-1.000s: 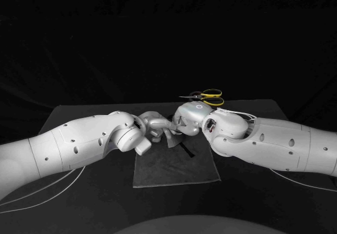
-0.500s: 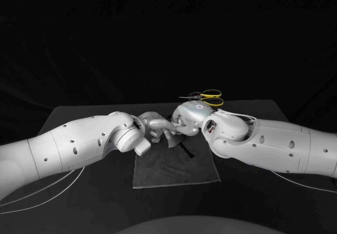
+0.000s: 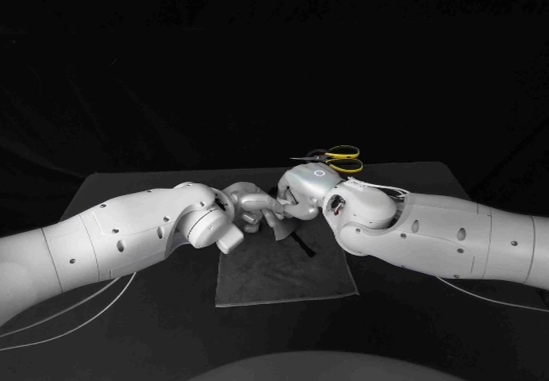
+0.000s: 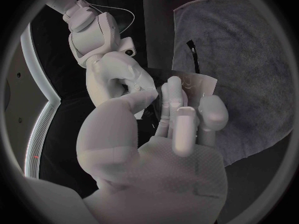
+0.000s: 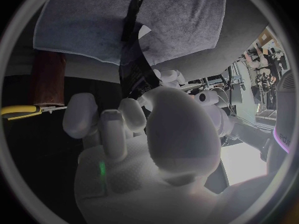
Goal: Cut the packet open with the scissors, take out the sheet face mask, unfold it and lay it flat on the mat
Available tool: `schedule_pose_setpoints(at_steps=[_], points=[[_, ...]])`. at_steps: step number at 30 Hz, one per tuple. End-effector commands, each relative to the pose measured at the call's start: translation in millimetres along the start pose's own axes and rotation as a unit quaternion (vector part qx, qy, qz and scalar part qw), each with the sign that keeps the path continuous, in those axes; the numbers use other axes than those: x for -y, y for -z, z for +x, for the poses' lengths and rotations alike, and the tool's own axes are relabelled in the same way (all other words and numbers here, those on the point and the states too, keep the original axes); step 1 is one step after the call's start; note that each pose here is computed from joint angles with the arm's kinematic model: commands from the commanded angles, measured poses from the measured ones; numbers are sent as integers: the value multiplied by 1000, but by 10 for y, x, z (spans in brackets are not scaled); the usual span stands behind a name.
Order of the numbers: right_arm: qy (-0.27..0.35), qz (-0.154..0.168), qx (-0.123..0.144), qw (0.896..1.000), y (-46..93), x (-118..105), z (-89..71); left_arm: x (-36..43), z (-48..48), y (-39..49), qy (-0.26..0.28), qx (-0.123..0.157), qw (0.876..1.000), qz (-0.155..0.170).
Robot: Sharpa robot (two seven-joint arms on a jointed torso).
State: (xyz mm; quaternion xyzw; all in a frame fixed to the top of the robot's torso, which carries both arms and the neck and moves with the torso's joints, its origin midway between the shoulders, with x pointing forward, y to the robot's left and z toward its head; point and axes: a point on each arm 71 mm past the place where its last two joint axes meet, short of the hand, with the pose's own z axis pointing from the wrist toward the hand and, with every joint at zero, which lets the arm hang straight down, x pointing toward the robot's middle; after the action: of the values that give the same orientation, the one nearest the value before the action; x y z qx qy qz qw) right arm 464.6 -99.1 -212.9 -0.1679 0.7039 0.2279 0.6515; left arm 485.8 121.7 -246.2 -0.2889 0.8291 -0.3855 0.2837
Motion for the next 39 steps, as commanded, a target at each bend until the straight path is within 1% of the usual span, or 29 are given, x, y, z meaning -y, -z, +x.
schedule_pose_setpoints(at_steps=[1,14,29,33,39], points=[[13,4,-1,1000,-13,2,35,44,67,2,-3,-20,1000,12],[20,1,-2,1000,-37,-36,83,41,64,7,-3,-20,1000,12],[41,5,-29,999,-83,-42,182,46,72,7,-3,-22,1000,14],[45,7,-31,998,-96,-37,206,45,72,7,-3,-22,1000,14],[51,9,-28,998,-116,-22,238,44,72,8,-4,-23,1000,14]])
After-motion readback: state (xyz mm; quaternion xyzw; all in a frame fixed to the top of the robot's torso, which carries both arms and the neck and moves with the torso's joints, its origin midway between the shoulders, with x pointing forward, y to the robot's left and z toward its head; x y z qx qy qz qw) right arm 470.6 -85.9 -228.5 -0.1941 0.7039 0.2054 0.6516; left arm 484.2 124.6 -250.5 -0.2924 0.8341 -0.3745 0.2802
